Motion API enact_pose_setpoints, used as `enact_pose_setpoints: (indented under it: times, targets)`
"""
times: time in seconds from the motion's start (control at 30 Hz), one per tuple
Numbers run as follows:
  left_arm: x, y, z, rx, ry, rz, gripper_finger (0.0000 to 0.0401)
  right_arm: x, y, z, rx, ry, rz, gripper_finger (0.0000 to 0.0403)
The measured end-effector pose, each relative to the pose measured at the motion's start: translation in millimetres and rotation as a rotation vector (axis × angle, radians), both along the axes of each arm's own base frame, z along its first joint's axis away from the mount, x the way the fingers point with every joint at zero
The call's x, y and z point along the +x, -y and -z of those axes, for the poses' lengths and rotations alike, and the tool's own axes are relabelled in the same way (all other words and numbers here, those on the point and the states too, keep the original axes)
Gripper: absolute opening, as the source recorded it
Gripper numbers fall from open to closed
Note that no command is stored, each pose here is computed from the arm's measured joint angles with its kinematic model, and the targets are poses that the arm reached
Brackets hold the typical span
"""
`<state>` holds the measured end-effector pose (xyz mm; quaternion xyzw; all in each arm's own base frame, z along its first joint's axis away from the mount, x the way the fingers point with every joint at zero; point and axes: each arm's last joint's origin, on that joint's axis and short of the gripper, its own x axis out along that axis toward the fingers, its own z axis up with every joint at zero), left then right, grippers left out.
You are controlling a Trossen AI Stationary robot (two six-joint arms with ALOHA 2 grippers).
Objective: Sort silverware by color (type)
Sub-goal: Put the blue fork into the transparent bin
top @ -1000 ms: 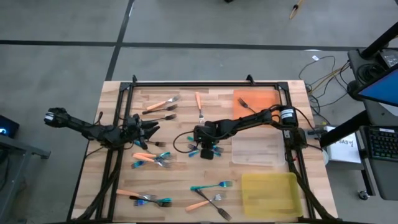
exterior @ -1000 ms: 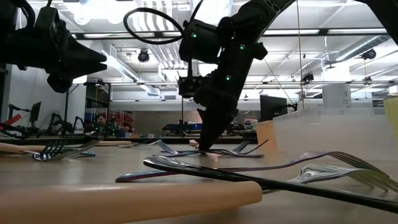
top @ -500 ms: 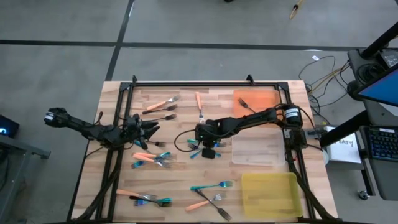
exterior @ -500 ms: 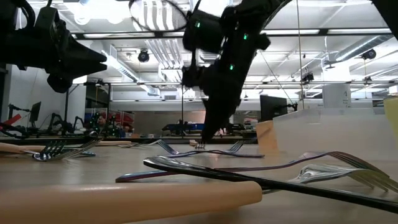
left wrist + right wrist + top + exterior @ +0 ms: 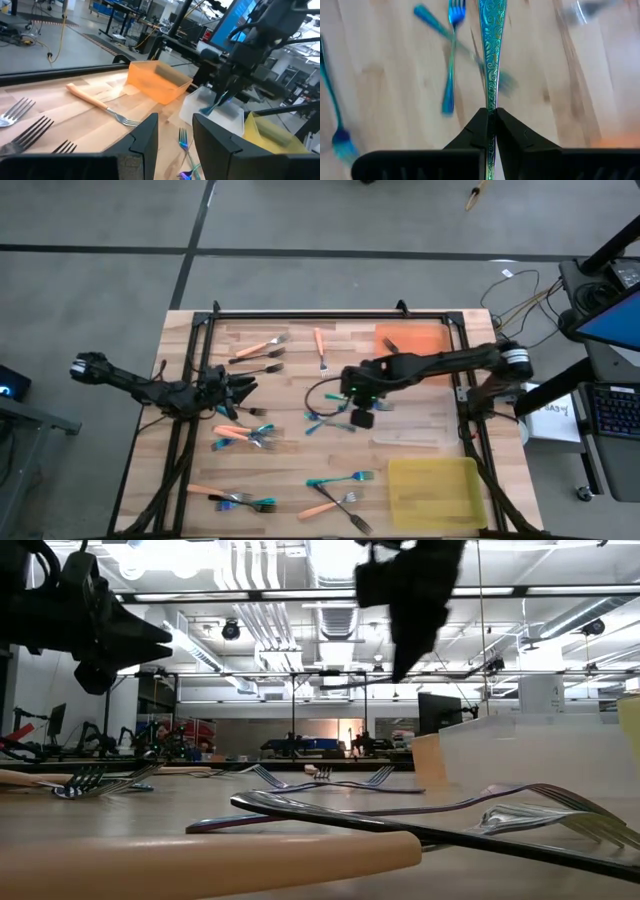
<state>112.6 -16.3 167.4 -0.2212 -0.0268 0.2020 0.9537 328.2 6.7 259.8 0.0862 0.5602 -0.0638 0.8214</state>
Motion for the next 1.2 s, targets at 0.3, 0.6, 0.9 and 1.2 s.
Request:
enact_pose_setpoints:
  times: [0.3, 0.6, 0.9, 1.2]
  targets:
    - [1.4, -1.5, 4.0, -0.05, -0.006, -0.095, 0.0103, -50.2, -4.3, -0.1, -0.021, -0.046, 0.103, 0.0013]
    - [2.9, -3.2, 7.8, -0.092, -0.001, -0.209, 0.0103, -86.5, 8.0, 24.5, 0.047, -0.327, 0.139, 0.0013]
    - [5.5, -2.8, 9.3, -0.084, -0.009, -0.233, 0.0103, -100.4, 8.5, 45.6, 0.03, -0.433, 0.107, 0.0013]
    - [7.4, -2.2, 9.2, -0.088, -0.003, -0.233, 0.0103, -99.8, 8.4, 45.8, 0.027, -0.427, 0.129, 0.0039]
